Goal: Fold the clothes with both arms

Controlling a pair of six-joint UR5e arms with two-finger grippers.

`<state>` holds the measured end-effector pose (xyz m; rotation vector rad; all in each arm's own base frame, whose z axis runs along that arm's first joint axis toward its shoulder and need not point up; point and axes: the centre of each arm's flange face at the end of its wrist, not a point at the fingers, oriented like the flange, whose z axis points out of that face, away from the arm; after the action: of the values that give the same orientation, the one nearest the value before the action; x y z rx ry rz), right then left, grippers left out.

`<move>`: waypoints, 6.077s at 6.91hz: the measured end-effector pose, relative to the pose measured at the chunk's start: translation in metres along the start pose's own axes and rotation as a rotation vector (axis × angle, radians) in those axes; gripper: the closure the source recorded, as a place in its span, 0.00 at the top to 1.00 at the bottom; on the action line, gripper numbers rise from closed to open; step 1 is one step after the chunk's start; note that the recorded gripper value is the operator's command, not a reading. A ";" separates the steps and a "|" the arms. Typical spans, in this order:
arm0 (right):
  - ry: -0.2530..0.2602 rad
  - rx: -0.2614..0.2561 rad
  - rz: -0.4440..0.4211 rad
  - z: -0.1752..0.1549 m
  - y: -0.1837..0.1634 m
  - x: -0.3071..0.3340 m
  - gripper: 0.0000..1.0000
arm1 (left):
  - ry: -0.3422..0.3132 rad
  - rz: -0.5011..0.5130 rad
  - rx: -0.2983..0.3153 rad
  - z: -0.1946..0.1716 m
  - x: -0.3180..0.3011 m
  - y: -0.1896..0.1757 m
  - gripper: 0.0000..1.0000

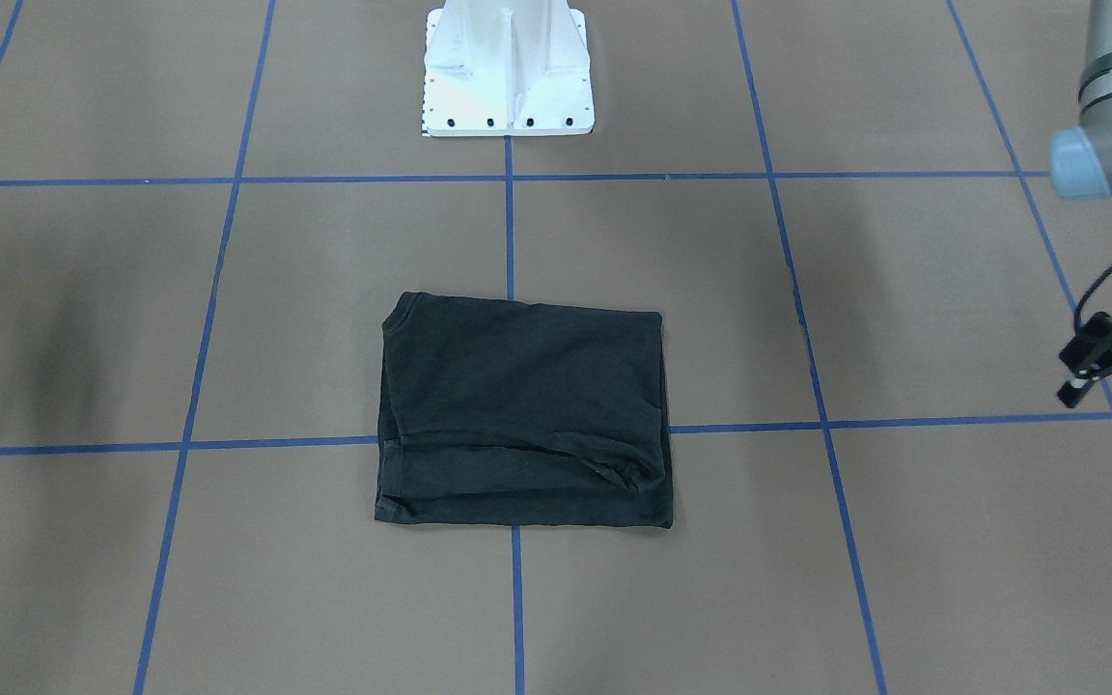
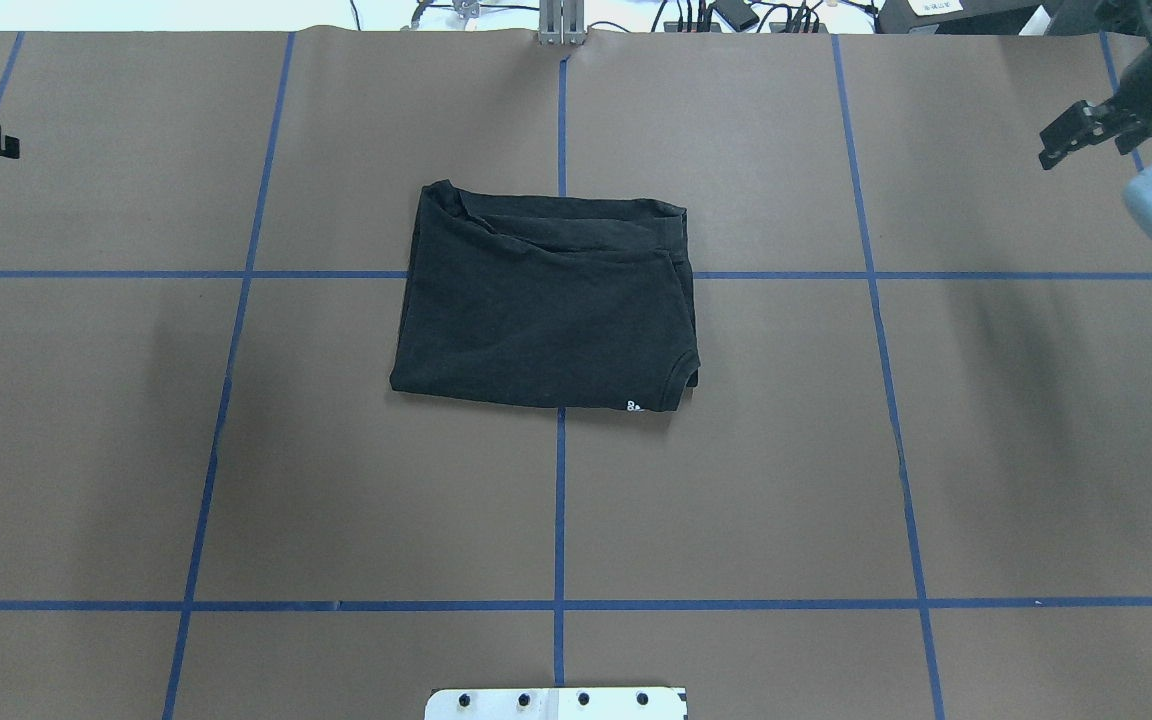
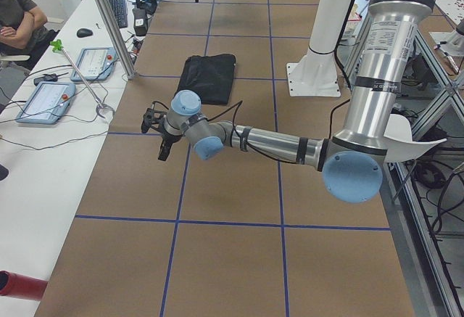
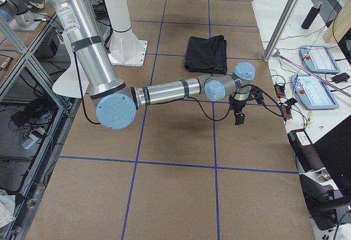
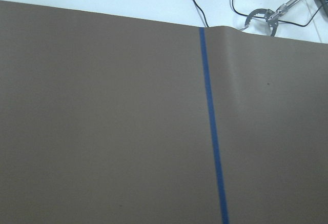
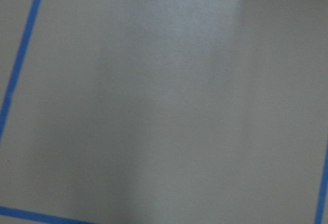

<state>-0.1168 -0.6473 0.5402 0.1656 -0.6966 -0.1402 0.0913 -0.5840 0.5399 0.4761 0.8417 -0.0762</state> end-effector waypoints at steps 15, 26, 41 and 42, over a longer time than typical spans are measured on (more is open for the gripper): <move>-0.029 -0.035 0.157 0.000 0.189 0.139 1.00 | -0.173 0.241 -0.286 -0.064 -0.154 0.040 1.00; -0.102 -0.120 0.256 -0.035 0.234 0.146 1.00 | -0.015 0.097 -0.423 -0.076 -0.141 0.072 1.00; -0.085 -0.165 0.237 -0.079 0.214 0.184 1.00 | -0.018 0.087 -0.421 -0.077 -0.141 0.072 1.00; -0.082 -0.160 0.255 -0.080 0.213 0.184 1.00 | -0.018 0.088 -0.421 -0.077 -0.141 0.072 1.00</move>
<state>0.0901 -0.4645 0.6370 -0.0830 -0.7789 0.0425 -0.0389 -0.5038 0.6267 0.1153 0.7919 0.1750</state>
